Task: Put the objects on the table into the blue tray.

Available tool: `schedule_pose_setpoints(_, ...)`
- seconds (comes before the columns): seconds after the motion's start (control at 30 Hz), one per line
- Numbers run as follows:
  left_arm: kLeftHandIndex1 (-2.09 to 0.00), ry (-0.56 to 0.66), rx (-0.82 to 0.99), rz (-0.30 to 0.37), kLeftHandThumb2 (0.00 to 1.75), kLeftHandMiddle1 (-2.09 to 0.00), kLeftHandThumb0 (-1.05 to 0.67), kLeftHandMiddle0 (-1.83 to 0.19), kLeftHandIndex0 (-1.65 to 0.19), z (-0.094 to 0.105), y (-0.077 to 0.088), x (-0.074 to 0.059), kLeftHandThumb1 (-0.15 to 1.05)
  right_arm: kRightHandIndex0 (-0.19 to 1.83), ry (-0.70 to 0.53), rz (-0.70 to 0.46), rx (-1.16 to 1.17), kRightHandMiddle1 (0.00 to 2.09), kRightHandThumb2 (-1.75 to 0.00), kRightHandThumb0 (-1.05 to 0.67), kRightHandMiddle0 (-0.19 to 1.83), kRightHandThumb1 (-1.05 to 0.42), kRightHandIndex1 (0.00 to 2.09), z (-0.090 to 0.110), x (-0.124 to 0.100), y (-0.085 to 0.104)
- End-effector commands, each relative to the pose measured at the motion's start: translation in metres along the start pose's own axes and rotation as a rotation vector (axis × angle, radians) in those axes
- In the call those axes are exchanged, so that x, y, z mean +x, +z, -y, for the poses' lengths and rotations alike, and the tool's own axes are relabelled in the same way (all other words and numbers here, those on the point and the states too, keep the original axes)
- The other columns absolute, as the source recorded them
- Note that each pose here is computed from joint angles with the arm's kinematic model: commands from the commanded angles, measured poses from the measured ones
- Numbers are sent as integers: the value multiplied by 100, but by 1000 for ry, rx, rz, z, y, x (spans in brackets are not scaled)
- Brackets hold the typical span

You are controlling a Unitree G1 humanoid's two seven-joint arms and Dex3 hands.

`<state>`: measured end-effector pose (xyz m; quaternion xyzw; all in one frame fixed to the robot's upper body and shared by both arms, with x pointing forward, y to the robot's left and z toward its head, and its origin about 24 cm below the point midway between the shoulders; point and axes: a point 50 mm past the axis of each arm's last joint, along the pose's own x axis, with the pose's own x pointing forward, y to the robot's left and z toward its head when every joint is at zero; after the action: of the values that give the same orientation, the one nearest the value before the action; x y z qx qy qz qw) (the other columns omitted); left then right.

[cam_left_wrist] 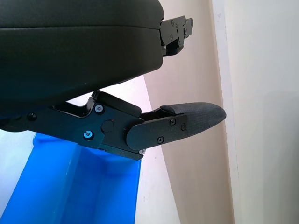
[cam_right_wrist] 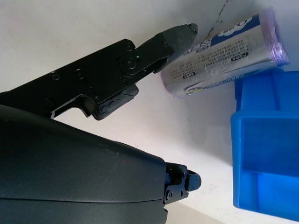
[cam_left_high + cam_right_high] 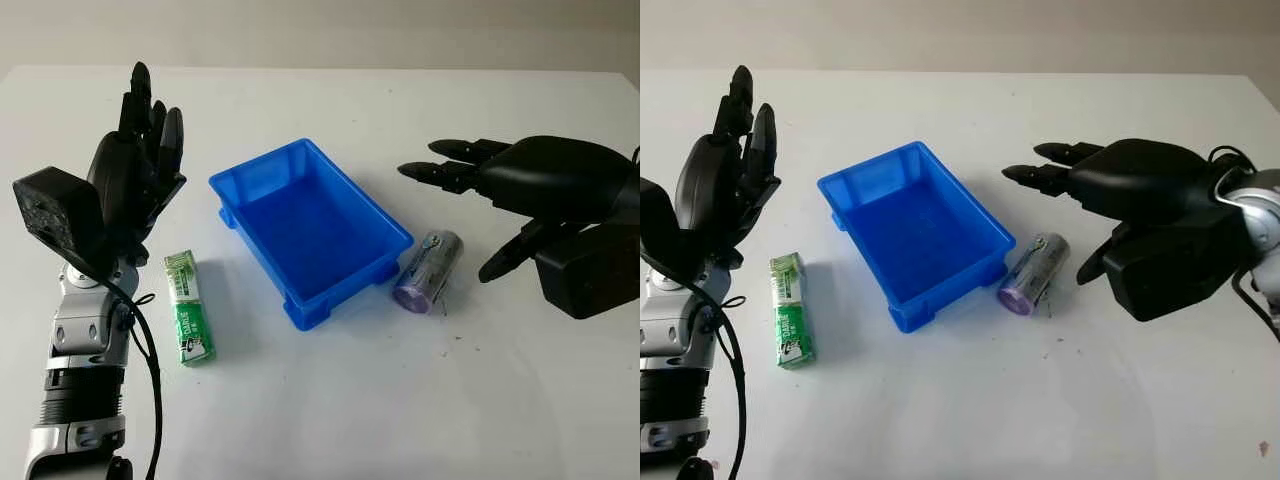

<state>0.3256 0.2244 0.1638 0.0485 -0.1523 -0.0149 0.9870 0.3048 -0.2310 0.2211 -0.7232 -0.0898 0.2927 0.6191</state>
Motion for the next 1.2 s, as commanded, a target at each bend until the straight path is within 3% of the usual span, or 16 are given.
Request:
schedule_pose_setpoints(0.0,0,3,10,20,61,-5,-74,19,19,-3,6,2,105,-2,-2,15,8,6,-6,-66,3,-80,6,-5,2,1)
schedule_pose_setpoints(0.37,-2,12,19,27,61,-6,-74,17,18,-4,6,2,105,-3,26,43,14,5,-6,-75,2,-84,5,-28,19,0)
schedule_pose_setpoints(0.9,-4,24,13,28,60,-5,-74,16,18,-5,4,-1,105,0,65,73,46,6,-5,-70,3,-83,7,-38,29,8)
schedule_pose_setpoints(1.03,-4,27,8,30,59,-5,-74,16,18,-5,4,-2,105,13,51,86,70,12,-6,-68,15,-85,13,-38,29,9)
schedule_pose_setpoints(1.17,-4,26,16,30,60,-5,-74,16,19,-5,3,-2,105,46,10,113,67,33,-6,-59,41,-86,34,-39,29,10)
